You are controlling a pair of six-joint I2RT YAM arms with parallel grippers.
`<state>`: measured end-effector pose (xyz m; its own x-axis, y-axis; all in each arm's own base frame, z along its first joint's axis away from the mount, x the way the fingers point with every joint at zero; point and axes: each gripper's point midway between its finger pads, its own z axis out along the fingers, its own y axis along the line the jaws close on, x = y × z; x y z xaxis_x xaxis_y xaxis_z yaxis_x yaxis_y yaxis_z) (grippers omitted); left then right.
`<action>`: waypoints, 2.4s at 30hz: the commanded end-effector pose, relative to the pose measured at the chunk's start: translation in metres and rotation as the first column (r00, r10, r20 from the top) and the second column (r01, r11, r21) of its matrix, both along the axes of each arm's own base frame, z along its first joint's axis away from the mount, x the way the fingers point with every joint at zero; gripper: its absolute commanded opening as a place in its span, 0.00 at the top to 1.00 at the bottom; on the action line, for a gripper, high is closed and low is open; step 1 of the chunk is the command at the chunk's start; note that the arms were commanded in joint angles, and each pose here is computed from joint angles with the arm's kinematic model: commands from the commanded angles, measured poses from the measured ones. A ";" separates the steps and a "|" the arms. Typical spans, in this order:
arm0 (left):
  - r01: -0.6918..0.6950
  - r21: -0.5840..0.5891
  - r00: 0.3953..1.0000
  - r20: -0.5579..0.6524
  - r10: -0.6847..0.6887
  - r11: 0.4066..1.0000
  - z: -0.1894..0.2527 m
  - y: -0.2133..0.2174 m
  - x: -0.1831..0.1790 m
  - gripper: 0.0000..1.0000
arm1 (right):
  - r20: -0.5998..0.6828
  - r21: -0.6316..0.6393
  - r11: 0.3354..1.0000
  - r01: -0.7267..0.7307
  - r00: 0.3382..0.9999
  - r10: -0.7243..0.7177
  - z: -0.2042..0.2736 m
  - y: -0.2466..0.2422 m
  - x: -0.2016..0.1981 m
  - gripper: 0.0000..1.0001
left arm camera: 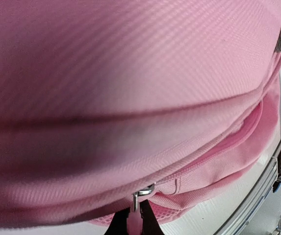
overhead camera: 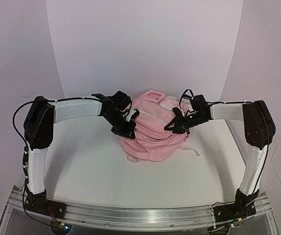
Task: Pack the student bag
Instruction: Zip the student bag at the center of the board.
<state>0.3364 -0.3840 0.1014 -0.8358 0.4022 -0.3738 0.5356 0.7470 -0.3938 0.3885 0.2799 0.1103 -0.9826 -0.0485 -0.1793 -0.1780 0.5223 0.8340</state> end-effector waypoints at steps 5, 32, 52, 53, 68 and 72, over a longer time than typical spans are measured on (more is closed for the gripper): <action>0.138 -0.024 0.982 0.135 -0.133 0.990 0.062 -0.015 0.003 1.00 | 0.204 0.100 0.993 0.055 0.976 -0.074 0.070 0.050 0.022 0.99; 0.070 -0.091 0.998 0.008 -0.069 0.993 0.021 -0.004 -0.014 1.00 | 0.611 -0.356 0.927 0.117 0.780 0.137 0.095 -0.054 0.095 0.10; 0.037 -0.037 0.999 0.004 -0.037 0.999 0.000 0.002 -0.006 1.00 | 0.474 -0.355 0.927 0.117 0.878 0.071 -0.016 -0.091 0.172 0.14; 0.031 -0.035 0.999 0.009 -0.031 0.999 0.001 0.003 -0.002 1.00 | 0.446 -0.333 0.938 0.098 0.893 0.065 -0.016 -0.092 0.161 0.16; 0.002 0.036 0.999 0.047 -0.003 0.999 0.004 0.031 0.031 1.00 | 0.368 -0.318 0.913 -0.257 0.854 0.369 0.059 -0.091 -0.030 0.29; 0.023 0.038 0.998 0.051 -0.025 0.999 0.003 0.033 0.034 1.00 | 0.537 -0.369 0.899 -0.236 0.735 0.414 0.108 -0.084 0.005 0.27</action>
<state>0.3538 -0.3638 0.0960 -0.8271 0.4233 -0.3698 0.5522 0.7346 -0.3943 0.3705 0.1942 0.1519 -0.7867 -0.4044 -0.4665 -0.6143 0.5881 0.5261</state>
